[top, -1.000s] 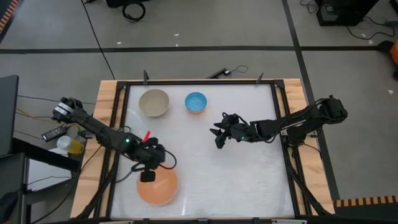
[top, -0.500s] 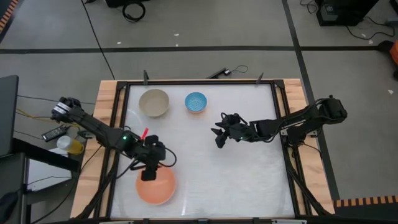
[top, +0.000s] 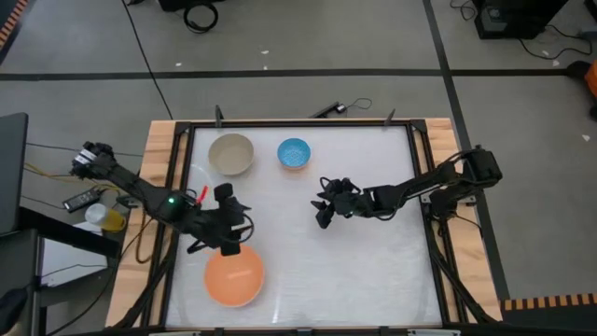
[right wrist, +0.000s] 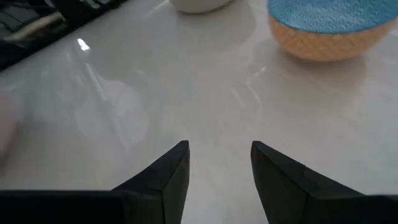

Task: Nest bowls inside each other
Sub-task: Stack the gray bowl on top of the orange bowl

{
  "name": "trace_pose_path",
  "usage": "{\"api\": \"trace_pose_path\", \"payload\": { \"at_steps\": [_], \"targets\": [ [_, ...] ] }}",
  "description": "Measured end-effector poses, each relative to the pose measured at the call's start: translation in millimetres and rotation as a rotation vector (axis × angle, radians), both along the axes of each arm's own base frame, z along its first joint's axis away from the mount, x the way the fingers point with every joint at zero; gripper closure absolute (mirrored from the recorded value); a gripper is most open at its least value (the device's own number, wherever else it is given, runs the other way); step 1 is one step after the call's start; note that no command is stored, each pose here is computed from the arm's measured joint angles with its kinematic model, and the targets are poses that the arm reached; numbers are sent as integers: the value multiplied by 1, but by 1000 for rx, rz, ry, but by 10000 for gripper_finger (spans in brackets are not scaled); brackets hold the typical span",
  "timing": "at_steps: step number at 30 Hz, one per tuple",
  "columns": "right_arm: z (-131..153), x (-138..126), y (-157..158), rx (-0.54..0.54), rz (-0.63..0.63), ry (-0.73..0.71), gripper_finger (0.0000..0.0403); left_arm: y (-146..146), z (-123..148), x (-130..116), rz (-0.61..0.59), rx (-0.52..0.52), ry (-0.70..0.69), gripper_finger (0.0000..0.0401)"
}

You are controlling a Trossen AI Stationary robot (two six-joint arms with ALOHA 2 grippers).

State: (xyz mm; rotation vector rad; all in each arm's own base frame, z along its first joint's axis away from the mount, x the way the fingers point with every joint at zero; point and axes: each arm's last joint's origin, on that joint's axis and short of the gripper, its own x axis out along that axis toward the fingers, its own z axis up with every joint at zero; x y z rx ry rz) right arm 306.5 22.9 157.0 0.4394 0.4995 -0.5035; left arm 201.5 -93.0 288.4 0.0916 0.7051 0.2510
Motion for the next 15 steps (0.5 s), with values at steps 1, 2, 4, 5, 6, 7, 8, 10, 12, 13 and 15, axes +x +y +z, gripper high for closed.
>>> {"api": "trace_pose_path", "payload": {
  "at_steps": [1,2,4,5,6,7,8,10,12,13,15],
  "targets": [
    [1,1,0,1,5,-10,225,3,-2,-4,6,11,-26,168],
    [1,1,0,1,12,-12,225,5,-5,-8,8,15,-55,168],
    [2,2,0,2,23,-24,225,11,-14,-12,1,6,-130,168],
    [3,3,0,1,22,-31,225,15,-21,-15,-5,8,-164,168],
    [3,3,-1,3,20,-40,225,20,-27,-17,-5,11,-201,168],
    [4,4,-3,7,17,-53,225,24,-32,-18,0,10,-251,168],
    [5,5,-6,11,14,-69,225,30,-36,-19,7,9,-298,168],
    [5,8,-13,16,6,-78,225,42,-46,-21,20,4,-353,168],
    [2,12,-23,28,14,-60,225,56,-55,-22,35,-18,-375,168],
    [1,15,-28,37,22,-56,225,64,-58,-22,52,-25,-379,168],
    [-1,22,-39,53,44,-45,225,76,-62,-22,87,-32,-391,168]
  ]
}}
